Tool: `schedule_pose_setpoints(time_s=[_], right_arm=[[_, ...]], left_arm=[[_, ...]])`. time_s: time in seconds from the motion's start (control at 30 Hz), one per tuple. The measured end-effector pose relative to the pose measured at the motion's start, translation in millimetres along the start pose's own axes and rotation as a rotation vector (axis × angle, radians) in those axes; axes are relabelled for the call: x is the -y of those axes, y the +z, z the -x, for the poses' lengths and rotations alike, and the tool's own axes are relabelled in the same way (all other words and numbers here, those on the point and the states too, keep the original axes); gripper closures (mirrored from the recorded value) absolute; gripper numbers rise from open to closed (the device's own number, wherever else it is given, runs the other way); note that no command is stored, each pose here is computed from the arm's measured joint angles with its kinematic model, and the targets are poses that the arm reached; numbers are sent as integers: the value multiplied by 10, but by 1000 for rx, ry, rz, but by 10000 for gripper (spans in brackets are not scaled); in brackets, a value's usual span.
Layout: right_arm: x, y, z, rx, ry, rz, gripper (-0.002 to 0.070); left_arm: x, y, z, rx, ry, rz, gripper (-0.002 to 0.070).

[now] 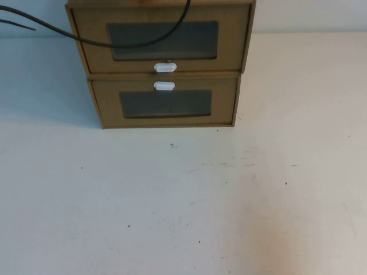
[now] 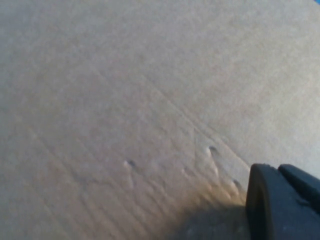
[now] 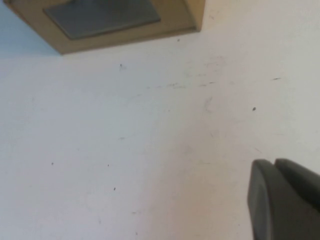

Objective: Open the shoe box
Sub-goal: 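Pull the top drawer of the cardboard box fully open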

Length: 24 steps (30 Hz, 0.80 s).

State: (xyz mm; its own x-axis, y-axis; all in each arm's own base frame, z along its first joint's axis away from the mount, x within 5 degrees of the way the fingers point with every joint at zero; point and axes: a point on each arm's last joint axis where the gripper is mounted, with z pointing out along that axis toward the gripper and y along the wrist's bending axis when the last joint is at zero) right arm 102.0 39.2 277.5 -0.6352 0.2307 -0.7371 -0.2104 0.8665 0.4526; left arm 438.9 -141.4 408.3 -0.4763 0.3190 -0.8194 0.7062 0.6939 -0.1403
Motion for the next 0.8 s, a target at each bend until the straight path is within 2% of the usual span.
schedule_pose_setpoints(time_s=[0.2,0.43,0.6,0.8], right_arm=[[-69,188,396,-146,-68,48,689],[-344,538,733,-213,-160,165,689],[-799,928,814,-311,-306,267,689],[-1318,1437,679,-457,-550,236,689]], left_arm=[[2,-3,1,-1,-1,-1,680],[2,-3,0,-2,-1,-1,680],[3,-3,-1,-3,-6,-2,680],[5,-3,-4,-7,-8,-4,680]])
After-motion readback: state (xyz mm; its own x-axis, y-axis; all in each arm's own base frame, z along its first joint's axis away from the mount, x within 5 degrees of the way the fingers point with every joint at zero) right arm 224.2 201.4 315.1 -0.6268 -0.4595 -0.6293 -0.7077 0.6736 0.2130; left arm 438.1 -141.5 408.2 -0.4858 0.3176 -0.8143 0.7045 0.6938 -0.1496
